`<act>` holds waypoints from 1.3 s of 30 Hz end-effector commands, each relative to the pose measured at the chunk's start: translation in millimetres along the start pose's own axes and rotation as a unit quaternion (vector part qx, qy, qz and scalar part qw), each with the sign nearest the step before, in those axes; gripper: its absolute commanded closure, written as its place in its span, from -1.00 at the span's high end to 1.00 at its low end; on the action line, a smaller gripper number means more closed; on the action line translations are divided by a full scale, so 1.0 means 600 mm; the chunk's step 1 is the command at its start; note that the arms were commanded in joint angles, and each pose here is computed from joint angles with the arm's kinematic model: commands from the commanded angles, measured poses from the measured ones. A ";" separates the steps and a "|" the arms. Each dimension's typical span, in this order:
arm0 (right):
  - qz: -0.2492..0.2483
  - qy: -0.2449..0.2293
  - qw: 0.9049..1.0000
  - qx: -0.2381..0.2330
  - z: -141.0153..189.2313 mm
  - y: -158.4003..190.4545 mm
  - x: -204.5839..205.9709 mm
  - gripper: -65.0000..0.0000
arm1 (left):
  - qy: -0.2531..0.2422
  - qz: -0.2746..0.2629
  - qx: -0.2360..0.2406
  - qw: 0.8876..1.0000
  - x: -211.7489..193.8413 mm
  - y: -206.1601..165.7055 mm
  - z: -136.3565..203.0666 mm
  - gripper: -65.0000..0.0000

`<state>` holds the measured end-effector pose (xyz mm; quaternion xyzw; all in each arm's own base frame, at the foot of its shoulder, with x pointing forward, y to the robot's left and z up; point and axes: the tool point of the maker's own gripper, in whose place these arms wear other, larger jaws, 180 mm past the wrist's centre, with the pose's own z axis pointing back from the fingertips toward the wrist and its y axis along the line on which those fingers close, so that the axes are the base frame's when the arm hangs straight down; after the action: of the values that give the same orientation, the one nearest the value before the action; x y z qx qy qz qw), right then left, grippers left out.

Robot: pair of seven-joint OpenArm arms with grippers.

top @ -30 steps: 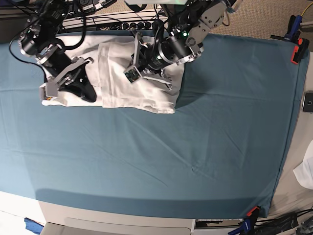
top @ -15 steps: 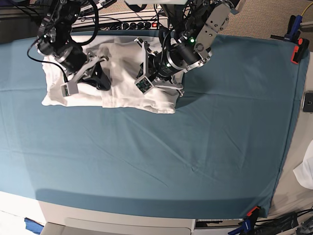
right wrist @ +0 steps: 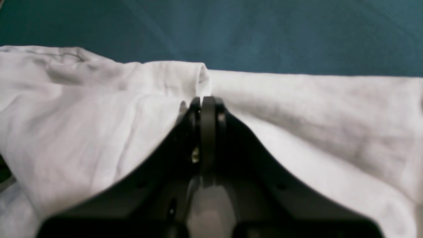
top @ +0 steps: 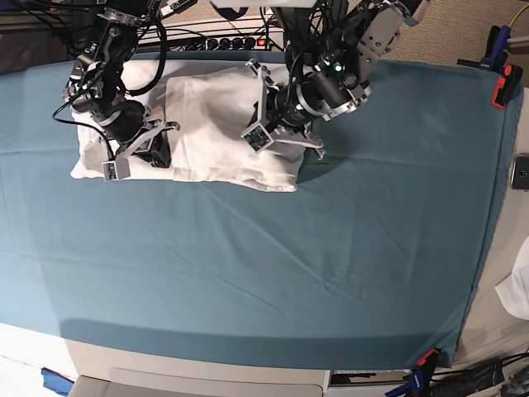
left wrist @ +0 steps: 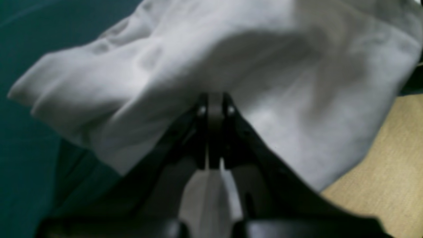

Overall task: Fold the T-shirt properly
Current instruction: 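Flatten the folded bundle with both grippers pressing on top, then withdraw both grippers away from the folded shirt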

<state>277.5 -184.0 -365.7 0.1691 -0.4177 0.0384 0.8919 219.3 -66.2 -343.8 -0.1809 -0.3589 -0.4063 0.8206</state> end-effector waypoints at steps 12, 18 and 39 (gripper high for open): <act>0.046 -0.059 0.993 -0.096 0.062 -0.118 0.105 -1.00 | 0.003 0.004 0.076 0.997 0.004 0.051 0.010 -1.00; 0.036 -0.078 0.984 -0.154 0.118 -0.182 0.120 -1.00 | 0.000 0.017 0.164 0.986 0.004 0.123 0.035 -1.00; 0.073 -0.060 0.925 -0.369 0.317 -0.357 0.169 -1.00 | 0.001 0.081 0.229 0.970 -0.059 0.280 0.148 -1.00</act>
<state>244.2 -451.9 -251.8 -0.1901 -0.4461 -0.0717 0.8716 293.0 106.8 -322.9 -0.0188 -0.4048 -0.2437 0.8811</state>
